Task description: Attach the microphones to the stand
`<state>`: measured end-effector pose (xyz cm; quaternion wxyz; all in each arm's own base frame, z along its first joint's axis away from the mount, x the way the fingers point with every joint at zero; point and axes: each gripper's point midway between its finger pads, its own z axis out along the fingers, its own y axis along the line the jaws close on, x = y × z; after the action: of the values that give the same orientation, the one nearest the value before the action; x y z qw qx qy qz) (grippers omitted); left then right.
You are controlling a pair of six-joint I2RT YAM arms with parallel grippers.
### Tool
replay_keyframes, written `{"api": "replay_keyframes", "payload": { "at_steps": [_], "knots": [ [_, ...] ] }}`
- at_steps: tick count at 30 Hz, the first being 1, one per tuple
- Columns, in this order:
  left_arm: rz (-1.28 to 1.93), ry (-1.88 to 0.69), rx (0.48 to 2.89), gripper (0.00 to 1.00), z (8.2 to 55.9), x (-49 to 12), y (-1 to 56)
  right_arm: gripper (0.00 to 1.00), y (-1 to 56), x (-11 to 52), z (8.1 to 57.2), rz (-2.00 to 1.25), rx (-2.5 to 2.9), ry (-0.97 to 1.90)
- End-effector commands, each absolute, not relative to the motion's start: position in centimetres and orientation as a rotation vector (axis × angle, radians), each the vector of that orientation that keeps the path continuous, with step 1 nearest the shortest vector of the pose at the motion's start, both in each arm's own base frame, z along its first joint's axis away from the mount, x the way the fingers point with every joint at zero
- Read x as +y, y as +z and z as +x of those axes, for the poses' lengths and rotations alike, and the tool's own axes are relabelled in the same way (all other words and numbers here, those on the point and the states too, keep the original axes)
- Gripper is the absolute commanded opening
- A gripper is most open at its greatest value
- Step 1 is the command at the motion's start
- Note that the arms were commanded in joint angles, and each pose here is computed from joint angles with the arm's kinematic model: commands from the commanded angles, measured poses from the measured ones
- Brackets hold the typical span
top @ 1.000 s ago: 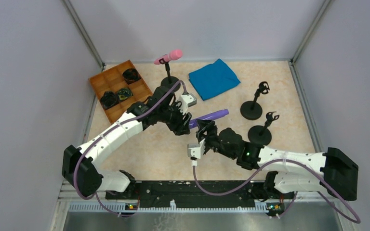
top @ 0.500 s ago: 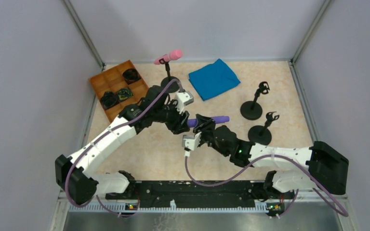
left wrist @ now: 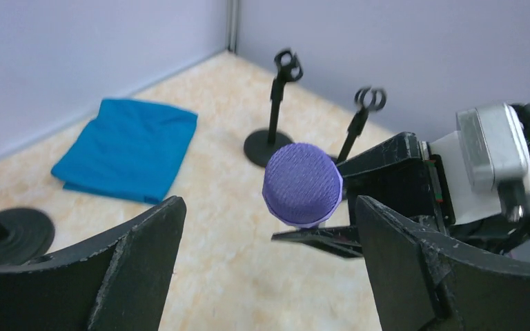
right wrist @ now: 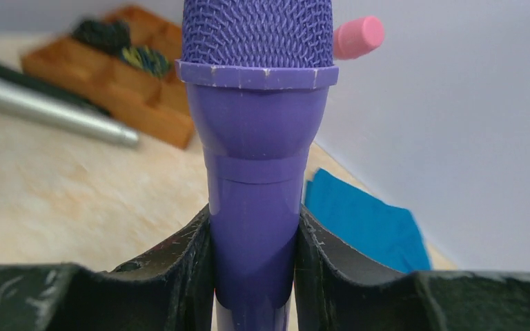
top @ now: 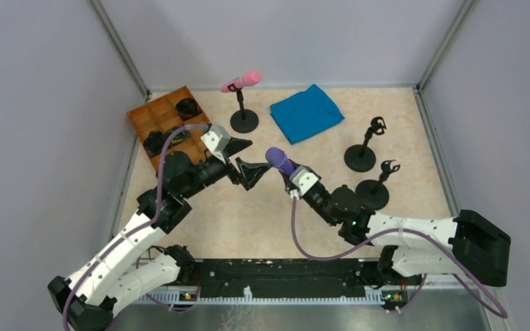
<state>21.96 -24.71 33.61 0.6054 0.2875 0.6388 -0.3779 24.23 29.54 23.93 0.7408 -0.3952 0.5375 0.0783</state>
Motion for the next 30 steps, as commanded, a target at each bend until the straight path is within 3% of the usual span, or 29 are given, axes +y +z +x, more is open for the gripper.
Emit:
{"api": "replay_keyframes", "payload": {
  "at_steps": [1, 10, 30],
  "knots": [
    [0.525, -0.979, 1.212, 0.99, 21.4, -24.5, 40.0, 0.0, 31.5, 30.6, 21.9, -0.451, 1.108, 0.687],
    [0.607, -1.069, 1.131, 0.99, 20.5, -26.3, 41.0, 0.0, 35.9, 32.5, 18.8, -0.317, 1.028, 1.109],
    [0.75, -1.179, 1.136, 0.92, 19.6, -28.8, 39.4, 0.0, 35.7, 35.8, 18.0, -0.498, 1.089, 1.13]
  ]
}}
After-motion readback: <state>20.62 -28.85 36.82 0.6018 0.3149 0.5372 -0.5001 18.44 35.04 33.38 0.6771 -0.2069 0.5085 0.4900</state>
